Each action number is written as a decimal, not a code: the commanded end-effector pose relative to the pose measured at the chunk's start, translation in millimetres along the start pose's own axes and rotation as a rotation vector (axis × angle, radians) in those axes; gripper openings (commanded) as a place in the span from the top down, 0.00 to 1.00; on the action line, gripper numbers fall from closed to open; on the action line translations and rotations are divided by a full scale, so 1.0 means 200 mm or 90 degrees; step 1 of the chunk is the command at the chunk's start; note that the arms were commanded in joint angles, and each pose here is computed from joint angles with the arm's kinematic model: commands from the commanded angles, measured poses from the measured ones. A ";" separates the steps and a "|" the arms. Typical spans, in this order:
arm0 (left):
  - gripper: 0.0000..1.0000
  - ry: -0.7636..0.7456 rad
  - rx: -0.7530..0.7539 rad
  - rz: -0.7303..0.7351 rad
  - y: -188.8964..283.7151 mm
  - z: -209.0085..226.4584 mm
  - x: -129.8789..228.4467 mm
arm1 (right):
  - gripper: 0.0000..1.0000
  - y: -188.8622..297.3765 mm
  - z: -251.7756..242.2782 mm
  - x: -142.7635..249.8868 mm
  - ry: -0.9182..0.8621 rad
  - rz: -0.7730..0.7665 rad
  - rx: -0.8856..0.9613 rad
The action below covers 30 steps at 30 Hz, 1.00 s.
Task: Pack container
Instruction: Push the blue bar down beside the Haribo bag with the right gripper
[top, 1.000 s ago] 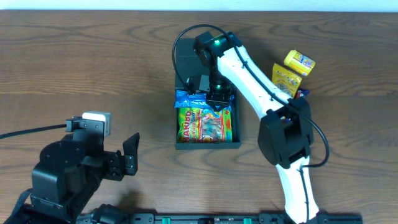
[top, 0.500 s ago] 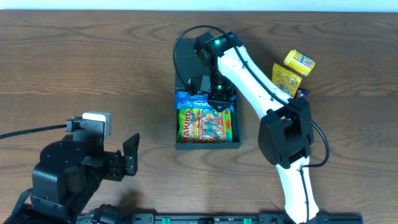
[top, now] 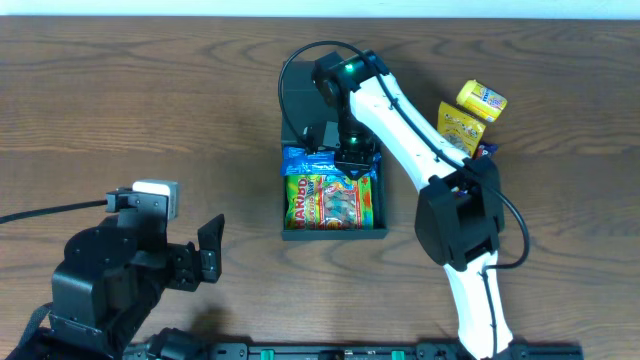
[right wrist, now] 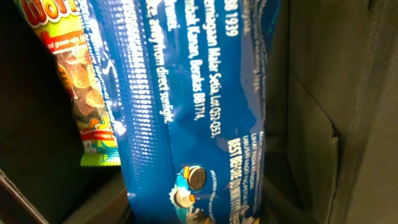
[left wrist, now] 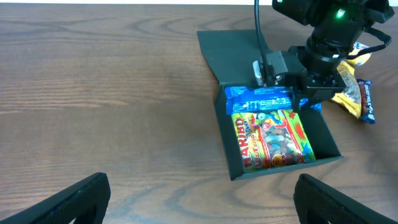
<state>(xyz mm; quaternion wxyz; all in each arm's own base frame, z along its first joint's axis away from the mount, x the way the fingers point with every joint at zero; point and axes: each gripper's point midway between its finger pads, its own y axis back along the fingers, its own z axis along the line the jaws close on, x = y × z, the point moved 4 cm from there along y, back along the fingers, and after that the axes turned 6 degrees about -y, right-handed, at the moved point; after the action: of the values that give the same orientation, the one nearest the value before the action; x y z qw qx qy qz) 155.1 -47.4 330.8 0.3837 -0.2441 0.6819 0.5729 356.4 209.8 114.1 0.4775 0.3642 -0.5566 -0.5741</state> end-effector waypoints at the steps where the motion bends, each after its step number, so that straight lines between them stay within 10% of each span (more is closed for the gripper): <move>1: 0.05 -0.008 -0.007 -0.006 0.01 0.01 -0.01 | 0.99 0.01 0.02 0.01 -0.002 0.007 0.004; 20: 0.05 -0.008 -0.006 -0.006 0.01 0.01 -0.01 | 0.99 0.01 0.03 -0.07 0.022 -0.029 0.011; 23: 0.05 -0.008 -0.007 -0.006 0.01 0.01 -0.01 | 0.65 0.02 -0.03 -0.08 -0.012 -0.027 0.053; 30: 0.05 -0.008 -0.006 -0.007 0.01 0.01 -0.01 | 0.54 0.03 -0.10 -0.06 -0.087 -0.007 0.119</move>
<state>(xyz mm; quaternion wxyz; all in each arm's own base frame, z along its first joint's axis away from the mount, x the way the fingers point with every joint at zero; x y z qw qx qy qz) 155.1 -47.4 330.8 0.3837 -0.2441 0.6819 0.5729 378.1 218.0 111.7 0.4215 0.3822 -0.6095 -0.5521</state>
